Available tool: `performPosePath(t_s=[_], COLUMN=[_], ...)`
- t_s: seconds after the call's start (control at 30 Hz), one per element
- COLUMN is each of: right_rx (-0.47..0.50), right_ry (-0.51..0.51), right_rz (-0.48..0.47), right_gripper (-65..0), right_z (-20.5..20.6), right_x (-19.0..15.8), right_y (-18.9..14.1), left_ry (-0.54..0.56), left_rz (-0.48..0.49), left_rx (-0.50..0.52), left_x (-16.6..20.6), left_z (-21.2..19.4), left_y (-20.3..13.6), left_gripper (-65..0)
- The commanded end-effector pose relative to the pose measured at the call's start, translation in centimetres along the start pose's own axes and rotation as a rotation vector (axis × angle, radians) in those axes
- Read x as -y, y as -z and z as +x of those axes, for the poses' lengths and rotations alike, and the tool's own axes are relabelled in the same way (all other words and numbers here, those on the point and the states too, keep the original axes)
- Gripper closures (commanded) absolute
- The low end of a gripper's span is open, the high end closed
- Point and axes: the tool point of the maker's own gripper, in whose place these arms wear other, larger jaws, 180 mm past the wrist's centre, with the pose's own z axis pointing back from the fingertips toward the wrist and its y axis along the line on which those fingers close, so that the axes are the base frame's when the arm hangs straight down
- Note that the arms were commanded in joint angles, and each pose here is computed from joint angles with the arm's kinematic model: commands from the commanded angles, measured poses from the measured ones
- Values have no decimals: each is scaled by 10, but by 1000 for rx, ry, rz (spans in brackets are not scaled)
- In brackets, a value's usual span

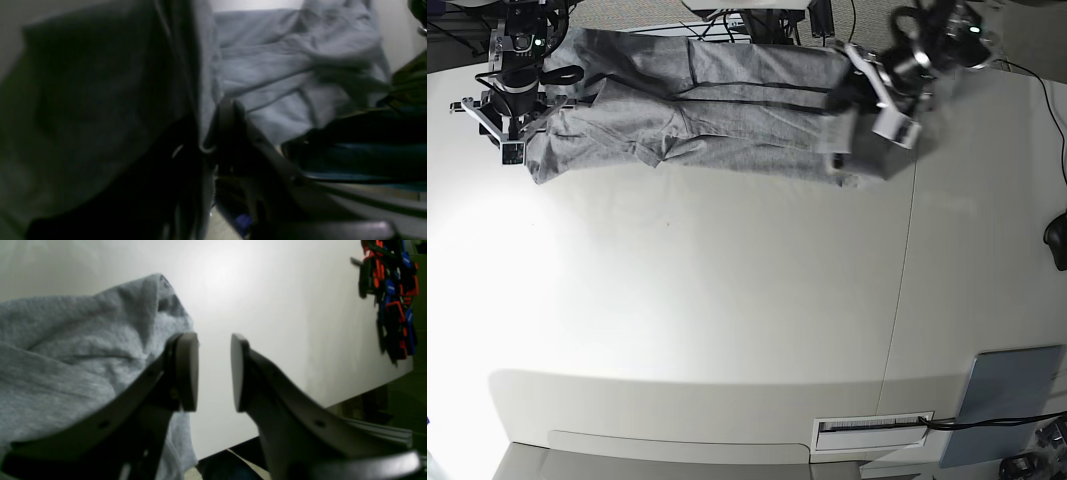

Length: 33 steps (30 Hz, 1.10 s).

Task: Fold the T-shirt properly
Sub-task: 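Carry the strip end with the left gripper toward the right gripper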

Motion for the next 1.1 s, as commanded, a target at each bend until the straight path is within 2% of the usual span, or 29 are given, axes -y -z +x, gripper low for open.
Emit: performPosePath(t_s=[0.0, 0.13, 0.37, 0.63, 1.07], right_rx=[45, 44, 42, 41, 41], right_ry=[-4, -4, -4, -4, -4], right_rz=[-29, -29, -29, -29, -29], right_gripper=[-172, -172, -172, -172, -172], right_z=[11, 11, 11, 11, 10], right_x=[9, 9, 9, 9, 9], right_y=[-2, -2, -2, -2, -2], left_ry=[16, 58, 51, 166, 145], left_rz=[-10, -35, -157, -231, -258], left_rx=[39, 56, 75, 38, 3], left_x=[8, 29, 71, 102, 104], left_z=[11, 20, 25, 20, 14], left_y=[2, 21, 43, 64, 90], left_gripper=[0, 0, 0, 0, 0])
